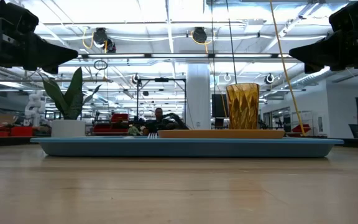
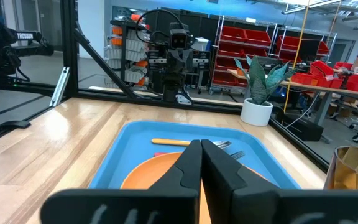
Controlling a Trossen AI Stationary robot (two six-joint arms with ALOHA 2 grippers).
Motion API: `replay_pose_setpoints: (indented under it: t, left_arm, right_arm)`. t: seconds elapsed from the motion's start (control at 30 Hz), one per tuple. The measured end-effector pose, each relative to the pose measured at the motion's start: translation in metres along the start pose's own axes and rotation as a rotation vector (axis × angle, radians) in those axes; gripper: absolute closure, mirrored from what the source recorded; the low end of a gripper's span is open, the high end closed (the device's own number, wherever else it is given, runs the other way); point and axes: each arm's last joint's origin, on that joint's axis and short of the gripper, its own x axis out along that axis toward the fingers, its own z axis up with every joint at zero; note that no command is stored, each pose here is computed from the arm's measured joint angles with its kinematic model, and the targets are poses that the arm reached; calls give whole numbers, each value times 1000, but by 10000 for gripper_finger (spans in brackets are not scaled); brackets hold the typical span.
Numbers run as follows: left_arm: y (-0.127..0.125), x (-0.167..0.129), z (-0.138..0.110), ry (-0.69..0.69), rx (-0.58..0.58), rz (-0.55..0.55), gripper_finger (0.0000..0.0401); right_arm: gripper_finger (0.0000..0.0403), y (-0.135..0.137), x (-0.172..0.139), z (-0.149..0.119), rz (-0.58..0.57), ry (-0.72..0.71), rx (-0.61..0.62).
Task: Pick and place plate/cup/fork/spoon on tray
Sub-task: Return to Home Position
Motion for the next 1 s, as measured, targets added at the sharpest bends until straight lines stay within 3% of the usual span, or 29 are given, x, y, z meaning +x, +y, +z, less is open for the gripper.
replay_pose_setpoints:
  t: [0.27, 0.6, 1.0]
  left_arm:
    - [-1, 0, -1, 5, -54, -48, 382]
    - [-1, 0, -1, 3, 3, -48, 397]
    - [-1, 0, -1, 2, -11, -48, 366]
  right_arm:
    - [403, 0, 0, 0, 0, 0, 0]
    - [403, 0, 0, 0, 0, 0, 0]
    - [403, 0, 0, 0, 0, 0, 0]
